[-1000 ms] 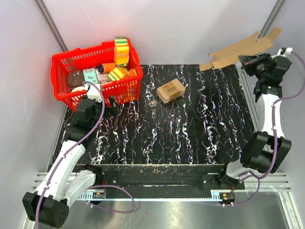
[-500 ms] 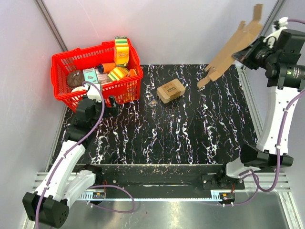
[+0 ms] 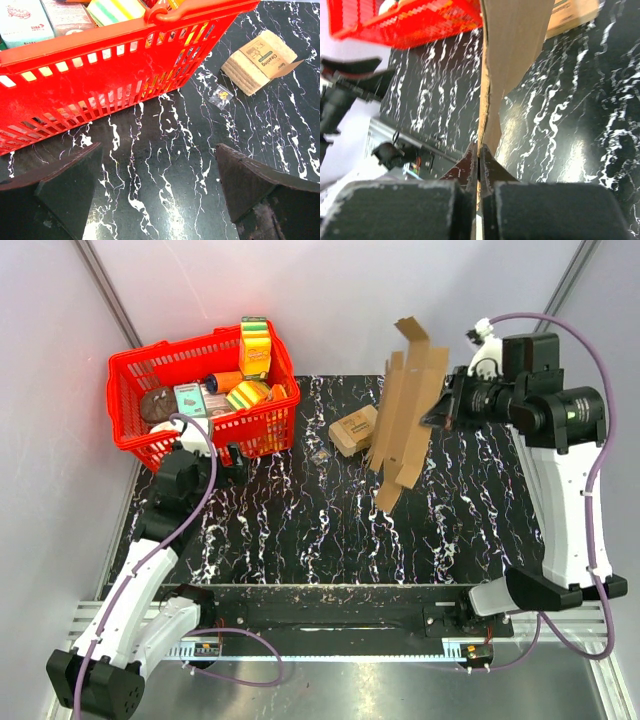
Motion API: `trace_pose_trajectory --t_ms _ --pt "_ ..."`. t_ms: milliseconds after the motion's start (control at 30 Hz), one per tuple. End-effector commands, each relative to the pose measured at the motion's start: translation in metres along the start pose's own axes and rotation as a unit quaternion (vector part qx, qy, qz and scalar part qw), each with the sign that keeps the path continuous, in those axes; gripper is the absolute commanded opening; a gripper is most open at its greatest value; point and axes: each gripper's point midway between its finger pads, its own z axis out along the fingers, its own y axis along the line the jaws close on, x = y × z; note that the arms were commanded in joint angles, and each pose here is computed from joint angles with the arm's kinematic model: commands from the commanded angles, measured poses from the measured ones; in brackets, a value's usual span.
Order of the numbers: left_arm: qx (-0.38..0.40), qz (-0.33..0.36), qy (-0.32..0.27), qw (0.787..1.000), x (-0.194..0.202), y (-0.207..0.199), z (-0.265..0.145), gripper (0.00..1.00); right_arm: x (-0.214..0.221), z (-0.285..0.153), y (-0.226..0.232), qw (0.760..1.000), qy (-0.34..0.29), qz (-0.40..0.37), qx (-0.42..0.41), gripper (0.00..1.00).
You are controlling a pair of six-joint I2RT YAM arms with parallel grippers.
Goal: Fold the paper box
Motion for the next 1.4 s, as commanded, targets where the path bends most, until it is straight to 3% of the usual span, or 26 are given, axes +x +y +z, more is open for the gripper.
trace_pose_trajectory --t_ms 0,267,533,733,900,1033,1133,1367 --pt "0.018 -0.008 -0.027 0.999 -0.012 -0.007 -0.001 0.99 0.059 -0.023 0.019 0.996 0.085 -0.016 -0.022 0.00" --pt "0.032 -0.008 -0.026 0.999 -0.011 -0.012 -0.001 0.99 0.131 -0.024 0.030 0.976 0.205 -0.071 -0.032 0.00" --pt "0.037 -0.008 -0.026 0.999 -0.011 -0.014 -0.001 0.99 0.192 -0.007 0.052 0.937 0.320 -0.115 -0.082 0.00" --pt "0.039 -0.008 -0.026 0.999 -0.010 -0.014 -0.001 0.99 0.198 0.013 0.068 0.932 0.307 -0.120 -0.147 0.01" --pt "0.045 -0.007 -0.026 0.999 -0.011 -0.016 -0.001 0.99 0.210 0.030 0.059 0.928 0.321 -0.127 -0.142 0.07" --pt "0.047 -0.007 -0.024 0.999 -0.010 -0.017 -0.001 0.99 0.219 0.053 0.021 0.933 0.329 -0.140 -0.049 0.06" --pt "0.048 -0.007 -0.022 0.999 -0.009 -0.017 0.000 0.99 0.208 0.067 0.001 0.942 0.298 -0.154 0.008 0.04" --pt "0.051 -0.007 -0.020 0.998 -0.008 -0.018 0.000 0.99 0.189 0.105 -0.030 0.941 0.274 -0.185 0.072 0.04"
